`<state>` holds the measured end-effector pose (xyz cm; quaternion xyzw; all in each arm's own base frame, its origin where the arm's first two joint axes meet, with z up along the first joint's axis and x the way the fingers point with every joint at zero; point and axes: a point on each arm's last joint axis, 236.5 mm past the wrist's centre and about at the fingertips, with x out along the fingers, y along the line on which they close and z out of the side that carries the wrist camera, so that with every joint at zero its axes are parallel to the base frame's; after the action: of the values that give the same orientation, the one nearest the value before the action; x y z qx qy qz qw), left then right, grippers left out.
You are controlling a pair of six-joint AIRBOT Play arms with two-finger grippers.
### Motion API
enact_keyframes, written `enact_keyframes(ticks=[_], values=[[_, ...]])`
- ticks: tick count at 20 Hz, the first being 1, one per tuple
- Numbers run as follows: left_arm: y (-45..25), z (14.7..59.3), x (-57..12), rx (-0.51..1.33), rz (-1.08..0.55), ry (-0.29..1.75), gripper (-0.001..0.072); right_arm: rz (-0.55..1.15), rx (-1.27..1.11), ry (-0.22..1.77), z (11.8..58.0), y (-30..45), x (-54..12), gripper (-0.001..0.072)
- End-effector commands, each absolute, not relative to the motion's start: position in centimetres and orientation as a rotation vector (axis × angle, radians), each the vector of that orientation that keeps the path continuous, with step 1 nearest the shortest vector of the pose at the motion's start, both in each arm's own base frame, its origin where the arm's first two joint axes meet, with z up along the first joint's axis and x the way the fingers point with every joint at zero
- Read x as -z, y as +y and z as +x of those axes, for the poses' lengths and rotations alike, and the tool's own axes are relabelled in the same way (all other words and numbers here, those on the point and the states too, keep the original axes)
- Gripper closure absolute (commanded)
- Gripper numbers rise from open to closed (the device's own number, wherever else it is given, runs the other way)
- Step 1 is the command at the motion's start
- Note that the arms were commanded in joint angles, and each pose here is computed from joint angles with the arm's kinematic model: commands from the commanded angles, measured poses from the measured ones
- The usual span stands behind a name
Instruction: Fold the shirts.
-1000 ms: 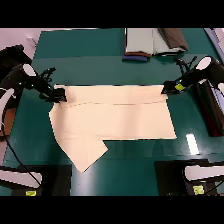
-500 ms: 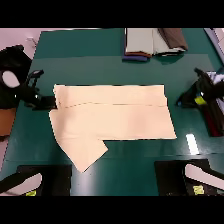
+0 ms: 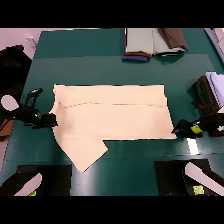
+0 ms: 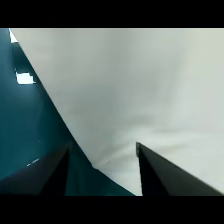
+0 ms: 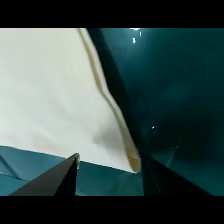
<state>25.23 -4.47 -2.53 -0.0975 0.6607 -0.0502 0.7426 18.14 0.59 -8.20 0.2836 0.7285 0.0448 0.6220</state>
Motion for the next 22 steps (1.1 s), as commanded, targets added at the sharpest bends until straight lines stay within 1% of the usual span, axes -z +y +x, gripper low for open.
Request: enact_keyframes(ticks=[1, 2, 3, 4, 6, 9, 12, 14, 18, 22], values=[[-4.6, 25.0, 2.7, 0.108, -0.221, 1.445, 0.0225, 0.585, -0.124, 1.674, 17.9, 1.9, 9.8, 0.0372], [-4.4, 24.9, 2.7, 0.105, -0.213, 1.448, 0.0225, 0.554, -0.131, 1.657, 18.5, 2.0, 9.6, 0.0498], [-4.1, 24.8, 2.8, 0.098, -0.2, 1.455, 0.0225, 0.527, -0.142, 1.638, 19.0, 2.1, 9.2, 0.0646], [-3.8, 24.1, 2.9, 0.092, -0.186, 1.481, 0.0225, 0.496, -0.149, 1.614, 19.5, 2.0, 8.5, 0.0696], [-3.8, 22.7, 3.3, 0.092, -0.185, 1.51, 0.0225, 0.445, -0.161, 1.542, 20.9, 1.9, 6.7, 0.0697], [-4.2, 19.2, 4.8, 0.055, -0.245, 1.533, 0.0225, 0.406, -0.156, 1.452, 21.9, 1.7, 4.7, 0.0697], [-5.4, 16.1, 6.3, 0.065, -0.313, 1.582, 0.0225, 0.396, -0.153, 1.425, 22.1, 1.6, 4.2, 0.0697], [-7.2, 15.3, 6.9, 0.103, -0.395, 1.602, 0.0225, 0.401, -0.153, 1.416, 22.3, 1.7, 4.2, 0.0697], [-10.3, 15.0, 7.8, 0.155, -0.571, 1.592, 0.0225, 0.399, -0.146, 1.4, 22.7, 1.5, 4.2, 0.0697], [-11.1, 13.4, 9.1, 0.157, -0.625, 1.631, 0.0225, 0.399, -0.146, 1.4, 22.7, 1.5, 4.2, 0.0697]])
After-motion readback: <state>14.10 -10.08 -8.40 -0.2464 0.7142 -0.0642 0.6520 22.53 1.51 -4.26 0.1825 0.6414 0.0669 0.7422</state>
